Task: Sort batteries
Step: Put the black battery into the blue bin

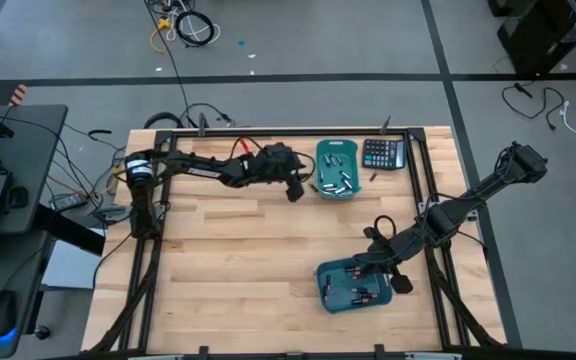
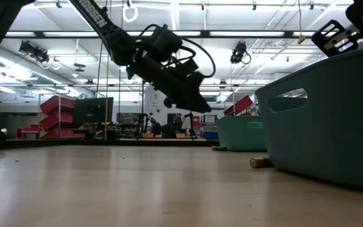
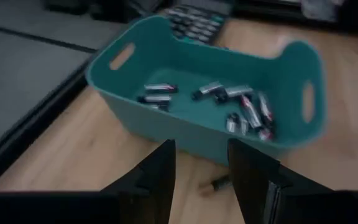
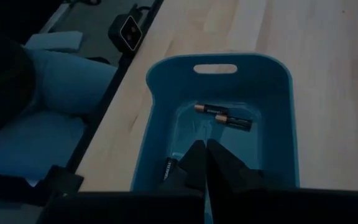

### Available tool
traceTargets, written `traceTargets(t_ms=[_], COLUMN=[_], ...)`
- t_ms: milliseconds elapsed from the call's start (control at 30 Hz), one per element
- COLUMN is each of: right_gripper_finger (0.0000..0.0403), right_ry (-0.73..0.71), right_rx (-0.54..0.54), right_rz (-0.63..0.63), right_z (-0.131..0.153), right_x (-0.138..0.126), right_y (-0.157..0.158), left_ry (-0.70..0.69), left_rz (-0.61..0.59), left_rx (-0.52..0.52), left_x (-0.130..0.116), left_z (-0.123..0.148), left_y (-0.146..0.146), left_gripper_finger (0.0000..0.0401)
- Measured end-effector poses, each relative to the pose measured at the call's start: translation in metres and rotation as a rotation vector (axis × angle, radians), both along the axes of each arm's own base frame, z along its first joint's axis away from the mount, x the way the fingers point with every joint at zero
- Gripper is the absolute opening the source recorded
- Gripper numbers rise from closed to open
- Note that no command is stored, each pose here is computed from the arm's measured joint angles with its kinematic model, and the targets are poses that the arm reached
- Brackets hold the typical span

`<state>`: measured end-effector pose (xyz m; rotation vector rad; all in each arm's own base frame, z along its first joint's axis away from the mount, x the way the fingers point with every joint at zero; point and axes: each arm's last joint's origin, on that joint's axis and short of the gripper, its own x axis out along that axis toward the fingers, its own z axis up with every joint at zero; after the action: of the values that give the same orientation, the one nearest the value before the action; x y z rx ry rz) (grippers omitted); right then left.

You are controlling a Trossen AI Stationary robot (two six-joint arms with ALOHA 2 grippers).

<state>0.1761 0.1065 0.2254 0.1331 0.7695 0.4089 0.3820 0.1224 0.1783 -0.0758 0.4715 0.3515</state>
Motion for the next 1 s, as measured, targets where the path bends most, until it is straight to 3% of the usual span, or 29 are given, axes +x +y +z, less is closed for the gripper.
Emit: traceTargets(t_ms=[133,400,633,833,1000], right_gripper_finger=[0.0001,0.0001,0.0001,0.0001,0.0001], right_ry=[-0.001,0.003,-0.005,0.0,0.0], right_rx=[-0.008,-0.017,-0.031,-0.02,-0.021], right_rz=[-0.009,-0.009,-0.023,-0.033,-0.032], right_z=[0.0,-0.001,-0.001,-0.001,-0.001], right_x=[0.0,0.0,0.001,0.001,0.001], right_y=[0.0,-0.001,-0.003,-0.003,-0.003], left_ry=[0.079,0.139,0.185,0.168,0.219], left_rz=[0.046,-0.123,-0.044,-0.083,-0.182], left_rx=[0.003,0.028,0.012,0.084,0.151], left_x=[-0.001,0.002,0.016,0.025,0.023], left_z=[-0.015,-0.031,-0.054,-0.052,-0.055], left_y=[0.002,-0.001,0.006,0.008,0.007], left_gripper_finger=[0.0145,0.0145,0.0145,0.0145,0.0145])
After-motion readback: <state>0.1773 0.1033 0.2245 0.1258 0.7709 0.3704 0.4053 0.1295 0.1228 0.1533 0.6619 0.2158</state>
